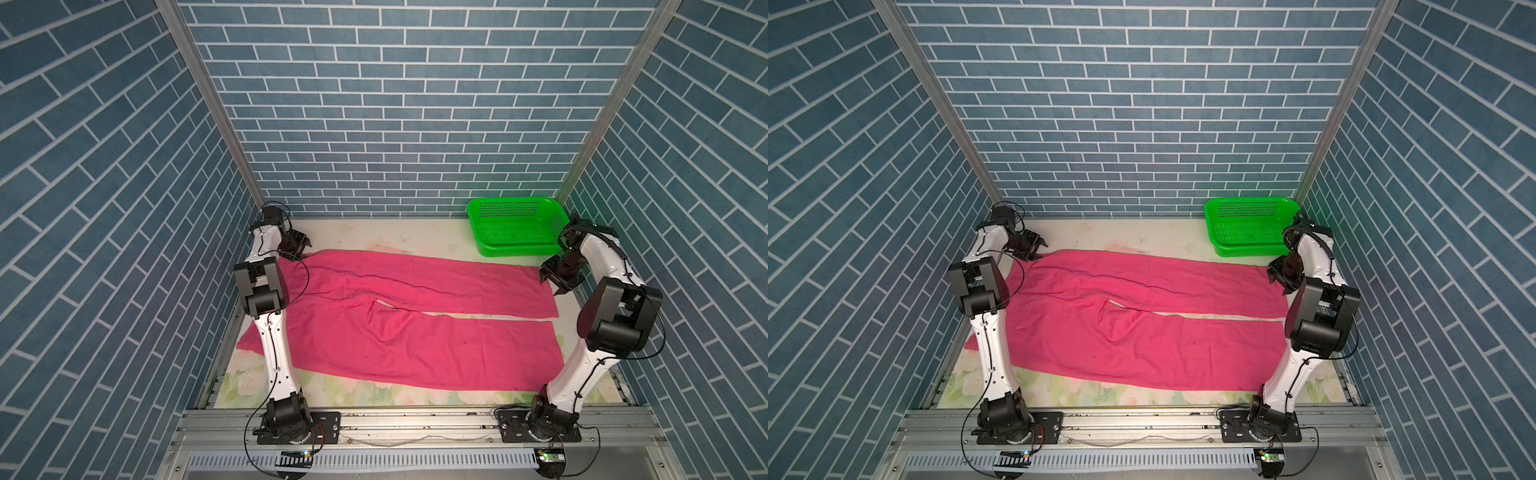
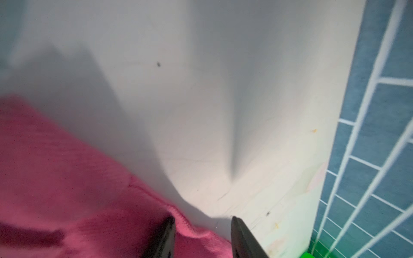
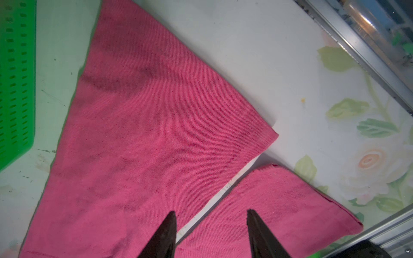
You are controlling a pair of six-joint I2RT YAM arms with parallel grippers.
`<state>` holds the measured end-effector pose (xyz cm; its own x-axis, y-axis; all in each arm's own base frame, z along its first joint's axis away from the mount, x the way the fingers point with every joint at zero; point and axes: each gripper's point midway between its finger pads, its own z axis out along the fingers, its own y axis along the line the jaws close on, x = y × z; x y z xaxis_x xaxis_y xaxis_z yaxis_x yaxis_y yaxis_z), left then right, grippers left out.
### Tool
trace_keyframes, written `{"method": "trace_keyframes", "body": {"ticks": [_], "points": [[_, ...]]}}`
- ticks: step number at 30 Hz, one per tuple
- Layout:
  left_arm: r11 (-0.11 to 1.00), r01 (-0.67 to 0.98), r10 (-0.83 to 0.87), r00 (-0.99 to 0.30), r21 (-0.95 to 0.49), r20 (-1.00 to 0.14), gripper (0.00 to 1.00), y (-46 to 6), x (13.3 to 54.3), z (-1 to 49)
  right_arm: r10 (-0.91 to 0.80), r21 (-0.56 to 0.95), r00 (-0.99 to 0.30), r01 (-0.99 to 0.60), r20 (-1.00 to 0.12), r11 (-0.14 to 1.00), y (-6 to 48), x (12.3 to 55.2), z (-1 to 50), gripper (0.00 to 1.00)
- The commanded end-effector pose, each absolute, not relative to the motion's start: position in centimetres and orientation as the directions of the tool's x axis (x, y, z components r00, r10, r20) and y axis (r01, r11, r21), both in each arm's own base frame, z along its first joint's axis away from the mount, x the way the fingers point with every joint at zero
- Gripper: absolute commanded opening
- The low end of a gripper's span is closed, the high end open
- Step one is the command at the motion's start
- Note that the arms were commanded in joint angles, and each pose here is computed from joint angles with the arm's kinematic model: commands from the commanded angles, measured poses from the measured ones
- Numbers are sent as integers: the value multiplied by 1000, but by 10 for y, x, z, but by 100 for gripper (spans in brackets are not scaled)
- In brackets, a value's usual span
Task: Roll up the long pants
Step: Fold the long pant at the center of the board.
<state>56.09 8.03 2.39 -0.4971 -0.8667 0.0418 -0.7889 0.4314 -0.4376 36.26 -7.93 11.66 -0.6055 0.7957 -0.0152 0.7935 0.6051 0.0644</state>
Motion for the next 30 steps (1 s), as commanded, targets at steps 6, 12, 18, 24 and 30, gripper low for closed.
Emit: {"method": "trace_keyframes", "body": {"ticks": [6,12,18,24,30], "points": [[517,-844,-835,-463,140,297,27,65,415,-76,815,12,-580,815,-8,580,-82,350,112,52],[534,-835,-833,-493,132,250,0,73,429,-68,803,2,-595,804,-24,595,-85,345,116,51],[513,-858,-848,-512,-30,135,0,78,477,-10,797,-2,-603,798,-26,603,-84,338,116,51],[541,-823,-832,-554,-176,31,0,73,490,83,784,-3,-620,785,-27,620,-84,337,116,51],[594,-793,-803,-594,-136,-46,0,77,444,131,785,8,-620,785,-16,620,-82,340,111,51]]}}
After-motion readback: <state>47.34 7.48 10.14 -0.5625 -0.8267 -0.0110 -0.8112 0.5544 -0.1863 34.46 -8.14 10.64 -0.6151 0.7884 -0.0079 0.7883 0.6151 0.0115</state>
